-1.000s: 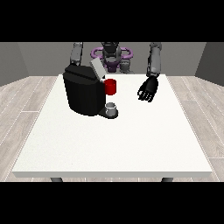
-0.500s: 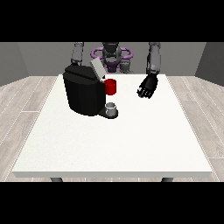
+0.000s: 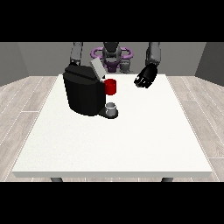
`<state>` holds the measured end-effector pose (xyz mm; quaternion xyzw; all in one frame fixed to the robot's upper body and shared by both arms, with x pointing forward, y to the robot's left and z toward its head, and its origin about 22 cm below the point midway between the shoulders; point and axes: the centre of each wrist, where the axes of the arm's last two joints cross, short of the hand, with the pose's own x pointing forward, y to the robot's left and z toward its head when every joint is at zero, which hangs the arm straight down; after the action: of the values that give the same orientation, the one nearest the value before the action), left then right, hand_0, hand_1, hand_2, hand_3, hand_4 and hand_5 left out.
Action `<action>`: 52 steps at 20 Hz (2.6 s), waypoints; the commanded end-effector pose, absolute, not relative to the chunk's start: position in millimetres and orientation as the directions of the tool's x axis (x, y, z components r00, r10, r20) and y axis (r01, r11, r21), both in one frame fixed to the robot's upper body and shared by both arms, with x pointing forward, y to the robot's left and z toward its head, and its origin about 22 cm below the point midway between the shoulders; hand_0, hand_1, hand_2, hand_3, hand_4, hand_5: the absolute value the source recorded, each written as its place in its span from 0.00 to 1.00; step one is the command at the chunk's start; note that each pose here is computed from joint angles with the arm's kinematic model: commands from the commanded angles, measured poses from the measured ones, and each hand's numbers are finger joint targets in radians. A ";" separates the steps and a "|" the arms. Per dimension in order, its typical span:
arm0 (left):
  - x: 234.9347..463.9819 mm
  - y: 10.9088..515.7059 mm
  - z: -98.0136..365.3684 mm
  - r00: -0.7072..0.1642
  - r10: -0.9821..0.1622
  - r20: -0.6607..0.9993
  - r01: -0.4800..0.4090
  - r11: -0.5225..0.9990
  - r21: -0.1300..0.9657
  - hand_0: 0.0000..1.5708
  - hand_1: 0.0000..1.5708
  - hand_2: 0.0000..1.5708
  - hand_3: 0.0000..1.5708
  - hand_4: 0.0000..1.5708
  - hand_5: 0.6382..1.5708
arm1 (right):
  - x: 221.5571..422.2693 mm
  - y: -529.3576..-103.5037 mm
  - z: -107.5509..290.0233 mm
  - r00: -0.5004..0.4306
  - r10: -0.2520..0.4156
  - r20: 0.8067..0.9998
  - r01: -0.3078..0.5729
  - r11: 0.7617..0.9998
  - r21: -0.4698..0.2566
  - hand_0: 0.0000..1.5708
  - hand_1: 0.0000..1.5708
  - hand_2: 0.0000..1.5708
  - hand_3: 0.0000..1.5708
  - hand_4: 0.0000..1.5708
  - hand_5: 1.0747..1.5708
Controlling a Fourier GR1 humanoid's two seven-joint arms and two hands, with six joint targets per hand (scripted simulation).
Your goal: Insert the coffee pod into the coffee machine and close the lid
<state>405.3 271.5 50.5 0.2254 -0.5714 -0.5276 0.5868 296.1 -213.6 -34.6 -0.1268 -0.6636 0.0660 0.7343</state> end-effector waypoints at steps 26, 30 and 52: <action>455.5 251.2 248.0 -0.256 -0.846 0.468 0.165 0.439 0.883 0.77 0.77 0.81 0.80 0.31 1.00 | 324.5 -212.4 22.1 -0.098 0.226 0.969 0.054 0.974 -0.222 0.00 0.00 0.00 0.00 0.17 1.00; 456.5 256.1 258.1 -0.266 -0.841 0.472 0.154 0.446 0.882 0.78 0.78 0.82 0.78 0.30 1.00 | 330.2 -215.1 32.6 -0.112 0.215 0.970 0.049 0.976 -0.211 0.00 0.00 0.00 0.00 0.00 1.00; 464.7 231.6 259.7 -0.274 -0.834 0.478 0.207 0.435 0.876 0.76 0.76 0.79 0.76 0.27 1.00 | 340.8 -195.4 45.0 -0.118 0.226 0.967 0.087 0.972 -0.217 0.00 0.00 0.00 0.00 0.11 1.00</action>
<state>463.0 236.5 262.1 0.2502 -0.6432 -0.4747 0.5462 343.2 -207.7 47.3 -0.1088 -0.7460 0.0523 0.6549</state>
